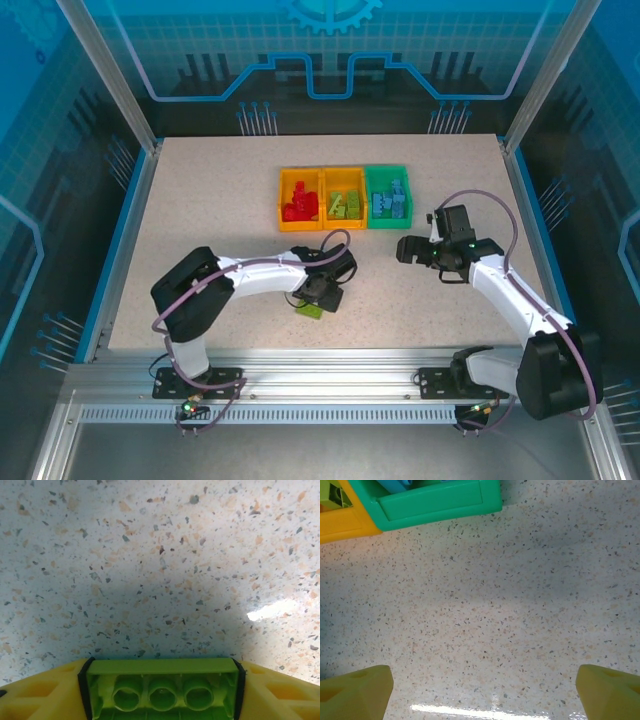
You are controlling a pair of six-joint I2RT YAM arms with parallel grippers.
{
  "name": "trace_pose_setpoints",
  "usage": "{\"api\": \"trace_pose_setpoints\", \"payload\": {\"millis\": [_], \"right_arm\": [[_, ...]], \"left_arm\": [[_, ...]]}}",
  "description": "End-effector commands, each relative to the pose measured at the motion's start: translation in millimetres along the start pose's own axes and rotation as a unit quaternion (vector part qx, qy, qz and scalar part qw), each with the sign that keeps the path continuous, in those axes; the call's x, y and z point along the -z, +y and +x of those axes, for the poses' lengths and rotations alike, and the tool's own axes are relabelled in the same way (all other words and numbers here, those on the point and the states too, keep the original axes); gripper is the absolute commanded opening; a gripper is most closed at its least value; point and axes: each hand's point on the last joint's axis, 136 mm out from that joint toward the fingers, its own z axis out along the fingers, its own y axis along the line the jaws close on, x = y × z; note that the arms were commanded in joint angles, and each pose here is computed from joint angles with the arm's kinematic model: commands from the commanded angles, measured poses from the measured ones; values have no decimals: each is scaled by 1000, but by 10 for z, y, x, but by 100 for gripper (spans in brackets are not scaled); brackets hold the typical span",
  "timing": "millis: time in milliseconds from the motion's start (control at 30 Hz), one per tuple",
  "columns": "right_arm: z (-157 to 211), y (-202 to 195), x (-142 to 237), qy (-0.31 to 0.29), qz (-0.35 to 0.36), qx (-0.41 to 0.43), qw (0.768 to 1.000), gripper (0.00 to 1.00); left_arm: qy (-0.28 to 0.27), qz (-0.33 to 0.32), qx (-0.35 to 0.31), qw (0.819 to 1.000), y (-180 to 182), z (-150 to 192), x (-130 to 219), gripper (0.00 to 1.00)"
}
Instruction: Sort the legos into containers by color
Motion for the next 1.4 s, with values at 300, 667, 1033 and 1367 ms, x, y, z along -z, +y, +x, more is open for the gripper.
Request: {"api": "trace_pose_setpoints", "payload": {"millis": [300, 667, 1033, 1367], "right_arm": [[27, -32, -9, 1, -5, 0, 1000, 96], [50, -33, -83, 11, -6, -2, 1000, 96], [30, 49, -66, 11, -27, 1, 1000, 95], [131, 59, -68, 16, -35, -3, 999, 95]], "left_arm": [[-88, 0, 13, 996, 76, -1132, 333, 63], [-175, 5, 7, 985, 365, -2614, 701, 65], [-175, 4, 66, 982, 617, -2807, 582, 99], [-189, 6, 49, 981, 520, -1934, 1016, 99]]}}
